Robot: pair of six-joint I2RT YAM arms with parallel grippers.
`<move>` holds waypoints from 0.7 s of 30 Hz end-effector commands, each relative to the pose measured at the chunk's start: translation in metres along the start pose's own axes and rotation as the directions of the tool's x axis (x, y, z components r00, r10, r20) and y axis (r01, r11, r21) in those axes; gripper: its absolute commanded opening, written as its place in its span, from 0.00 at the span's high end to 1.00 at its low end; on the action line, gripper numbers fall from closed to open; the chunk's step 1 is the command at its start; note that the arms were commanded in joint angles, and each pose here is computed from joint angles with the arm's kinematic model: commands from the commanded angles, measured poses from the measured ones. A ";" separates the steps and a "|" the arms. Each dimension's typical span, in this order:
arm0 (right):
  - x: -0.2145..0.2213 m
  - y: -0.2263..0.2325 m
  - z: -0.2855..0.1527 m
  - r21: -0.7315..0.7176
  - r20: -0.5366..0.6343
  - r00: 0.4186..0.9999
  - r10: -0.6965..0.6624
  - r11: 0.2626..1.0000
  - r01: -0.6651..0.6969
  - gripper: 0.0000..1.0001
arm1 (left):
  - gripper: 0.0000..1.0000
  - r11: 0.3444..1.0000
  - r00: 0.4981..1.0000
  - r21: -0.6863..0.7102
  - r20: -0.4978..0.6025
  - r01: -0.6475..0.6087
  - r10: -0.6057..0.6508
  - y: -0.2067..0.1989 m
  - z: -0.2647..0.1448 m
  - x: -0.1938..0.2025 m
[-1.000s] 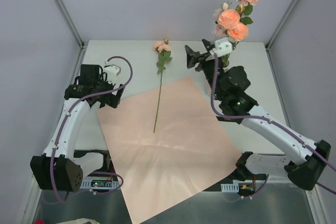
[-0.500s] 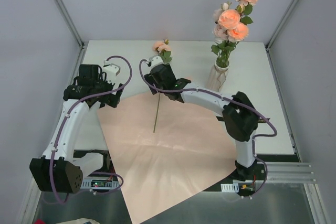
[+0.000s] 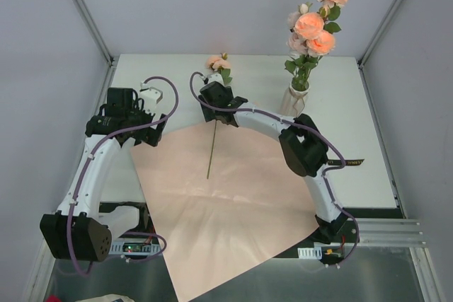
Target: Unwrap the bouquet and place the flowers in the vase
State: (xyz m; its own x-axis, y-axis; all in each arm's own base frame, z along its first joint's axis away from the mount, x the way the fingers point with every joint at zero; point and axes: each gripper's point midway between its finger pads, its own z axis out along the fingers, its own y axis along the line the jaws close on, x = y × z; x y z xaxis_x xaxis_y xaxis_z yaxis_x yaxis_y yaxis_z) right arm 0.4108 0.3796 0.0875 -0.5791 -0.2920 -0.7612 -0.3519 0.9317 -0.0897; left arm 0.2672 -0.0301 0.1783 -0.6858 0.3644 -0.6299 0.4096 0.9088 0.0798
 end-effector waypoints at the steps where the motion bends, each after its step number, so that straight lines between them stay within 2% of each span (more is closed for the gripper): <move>1: -0.011 -0.001 0.018 -0.005 -0.011 0.996 0.083 0.997 -0.083 0.30 | 0.01 1.000 1.000 0.016 0.003 -0.004 0.003 -0.003 -0.002 0.003; 14: 0.013 0.012 0.046 -0.016 -0.122 0.989 0.081 0.996 -0.083 0.47 | 0.01 1.000 1.000 0.016 0.003 -0.011 0.011 -0.002 -0.001 0.003; 21: 0.021 0.012 0.052 -0.014 -0.163 0.981 0.108 0.994 -0.111 0.61 | 0.01 1.000 1.000 0.004 0.000 -0.018 0.018 -0.001 0.000 0.008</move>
State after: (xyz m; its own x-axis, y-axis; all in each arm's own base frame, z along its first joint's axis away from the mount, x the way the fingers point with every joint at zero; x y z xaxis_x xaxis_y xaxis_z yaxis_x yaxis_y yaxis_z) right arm 0.4314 0.3920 0.0289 -0.7036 -0.2562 -0.6628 -0.3144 0.9487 -0.0330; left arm 0.2649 -0.0298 0.1729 -0.6922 0.3700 -0.6196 0.4149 0.9065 0.0779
